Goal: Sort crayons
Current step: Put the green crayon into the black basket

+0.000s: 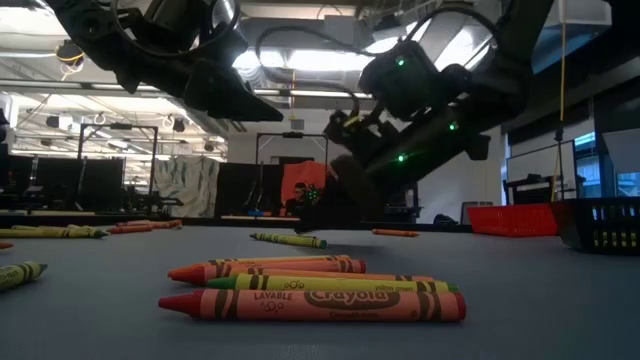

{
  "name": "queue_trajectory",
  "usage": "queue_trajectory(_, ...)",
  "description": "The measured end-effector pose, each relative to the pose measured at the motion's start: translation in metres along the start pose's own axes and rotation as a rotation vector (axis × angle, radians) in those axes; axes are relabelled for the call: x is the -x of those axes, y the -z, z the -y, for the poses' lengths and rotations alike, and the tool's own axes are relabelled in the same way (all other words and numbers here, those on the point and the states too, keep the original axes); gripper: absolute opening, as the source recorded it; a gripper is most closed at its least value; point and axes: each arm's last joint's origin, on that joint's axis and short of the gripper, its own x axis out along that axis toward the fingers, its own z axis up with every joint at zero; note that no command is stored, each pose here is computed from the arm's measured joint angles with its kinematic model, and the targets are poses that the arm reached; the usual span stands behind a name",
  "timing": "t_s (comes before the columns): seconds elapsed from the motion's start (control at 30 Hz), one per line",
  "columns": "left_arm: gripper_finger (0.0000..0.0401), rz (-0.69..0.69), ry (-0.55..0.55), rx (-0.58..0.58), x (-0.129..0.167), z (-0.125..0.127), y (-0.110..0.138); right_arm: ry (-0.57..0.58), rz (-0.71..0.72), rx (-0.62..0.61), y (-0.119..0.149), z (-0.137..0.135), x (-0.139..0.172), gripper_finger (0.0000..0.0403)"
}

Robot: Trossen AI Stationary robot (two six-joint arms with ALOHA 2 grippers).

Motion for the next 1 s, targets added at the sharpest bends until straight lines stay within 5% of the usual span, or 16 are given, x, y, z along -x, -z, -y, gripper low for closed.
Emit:
queue_trajectory(0.47,0.0135,-0.001,0.001,0.0,0.0,0.0001,0.0001,0.012,-0.042,0.018,0.0085,0.0004,-0.0065,0.0213)
queue_trajectory(1.0,0.0135,-0.001,0.001,0.0,0.0,0.0,0.0001,0.003,-0.049,0.05,0.0096,-0.0003,-0.0063,0.0035)
